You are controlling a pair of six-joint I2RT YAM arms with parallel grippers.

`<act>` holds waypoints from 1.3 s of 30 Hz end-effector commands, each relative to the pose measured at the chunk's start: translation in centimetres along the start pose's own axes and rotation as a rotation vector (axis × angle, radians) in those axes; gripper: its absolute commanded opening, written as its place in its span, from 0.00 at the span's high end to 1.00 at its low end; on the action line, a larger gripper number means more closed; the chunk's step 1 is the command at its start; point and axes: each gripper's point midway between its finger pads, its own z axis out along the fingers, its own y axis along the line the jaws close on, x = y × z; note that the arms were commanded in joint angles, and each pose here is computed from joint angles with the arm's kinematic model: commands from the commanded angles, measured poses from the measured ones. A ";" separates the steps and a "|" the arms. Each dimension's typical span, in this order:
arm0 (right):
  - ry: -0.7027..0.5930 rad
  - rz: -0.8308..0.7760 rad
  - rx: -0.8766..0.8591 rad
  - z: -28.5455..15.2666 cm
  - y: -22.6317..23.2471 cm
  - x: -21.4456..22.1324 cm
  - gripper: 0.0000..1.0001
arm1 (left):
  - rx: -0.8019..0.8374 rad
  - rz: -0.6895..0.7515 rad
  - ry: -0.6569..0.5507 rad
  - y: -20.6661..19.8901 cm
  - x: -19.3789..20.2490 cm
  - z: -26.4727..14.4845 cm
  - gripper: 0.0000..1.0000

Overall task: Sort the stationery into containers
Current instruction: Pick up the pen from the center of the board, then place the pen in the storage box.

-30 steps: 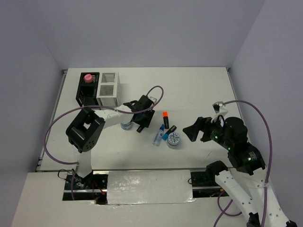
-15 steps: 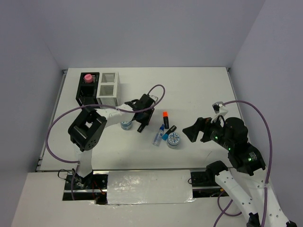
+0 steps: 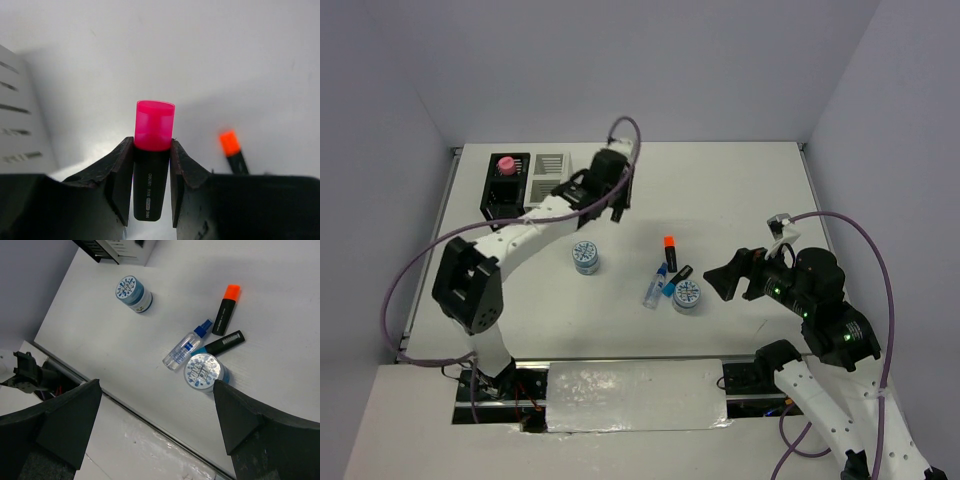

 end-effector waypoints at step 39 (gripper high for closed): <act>0.011 -0.040 -0.100 1.9 1.2 -0.3 0.00 | -0.363 -0.383 -0.732 26.4 -13.7 1.6 0.99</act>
